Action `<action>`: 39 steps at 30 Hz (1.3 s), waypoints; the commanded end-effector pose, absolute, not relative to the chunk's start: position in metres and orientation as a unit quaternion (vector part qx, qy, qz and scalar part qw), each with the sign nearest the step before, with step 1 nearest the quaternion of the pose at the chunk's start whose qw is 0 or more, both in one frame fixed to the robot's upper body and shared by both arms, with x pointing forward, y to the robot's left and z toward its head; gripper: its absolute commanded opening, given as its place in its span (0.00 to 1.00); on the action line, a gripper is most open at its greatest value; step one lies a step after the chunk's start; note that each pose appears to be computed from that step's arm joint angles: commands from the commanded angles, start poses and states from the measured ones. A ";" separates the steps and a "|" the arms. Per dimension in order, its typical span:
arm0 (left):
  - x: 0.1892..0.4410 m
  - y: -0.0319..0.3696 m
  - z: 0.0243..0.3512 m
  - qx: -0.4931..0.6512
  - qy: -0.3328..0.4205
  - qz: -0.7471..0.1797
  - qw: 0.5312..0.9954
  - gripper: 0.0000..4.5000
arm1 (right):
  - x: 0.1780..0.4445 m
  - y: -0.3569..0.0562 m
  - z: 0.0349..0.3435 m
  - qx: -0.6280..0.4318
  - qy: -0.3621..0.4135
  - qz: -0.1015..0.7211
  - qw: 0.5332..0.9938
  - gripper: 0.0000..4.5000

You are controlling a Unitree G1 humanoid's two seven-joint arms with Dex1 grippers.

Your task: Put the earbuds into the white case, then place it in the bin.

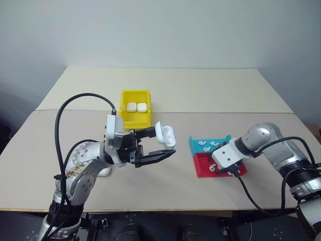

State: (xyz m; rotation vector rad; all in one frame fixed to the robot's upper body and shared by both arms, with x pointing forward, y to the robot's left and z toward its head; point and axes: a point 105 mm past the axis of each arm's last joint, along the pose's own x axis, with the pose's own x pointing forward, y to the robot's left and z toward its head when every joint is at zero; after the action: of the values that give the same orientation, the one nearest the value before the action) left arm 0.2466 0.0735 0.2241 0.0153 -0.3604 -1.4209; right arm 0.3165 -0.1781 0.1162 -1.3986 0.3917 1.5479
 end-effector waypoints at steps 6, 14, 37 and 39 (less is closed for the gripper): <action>0.238 0.074 0.234 0.021 -0.184 -0.654 0.733 0.62 | 0.311 -0.174 0.114 -0.564 0.152 0.650 0.487 0.28; 0.240 0.077 0.233 0.023 -0.181 -0.653 0.735 0.62 | 0.309 -0.170 0.114 -0.547 0.149 0.649 0.508 0.14; 0.273 0.058 0.253 0.008 -0.182 -0.693 0.698 0.62 | 0.264 -0.096 0.316 0.040 -0.215 0.566 0.795 0.14; 0.273 0.057 0.254 0.010 -0.183 -0.696 0.694 0.62 | 0.262 -0.091 0.315 0.043 -0.215 0.564 0.796 0.14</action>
State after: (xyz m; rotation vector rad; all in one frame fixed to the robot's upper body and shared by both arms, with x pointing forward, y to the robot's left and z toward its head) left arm 0.2764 0.0596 0.2470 0.0025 -0.3793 -1.5306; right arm 0.2697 -0.0932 0.3087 0.0971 -0.4293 1.2104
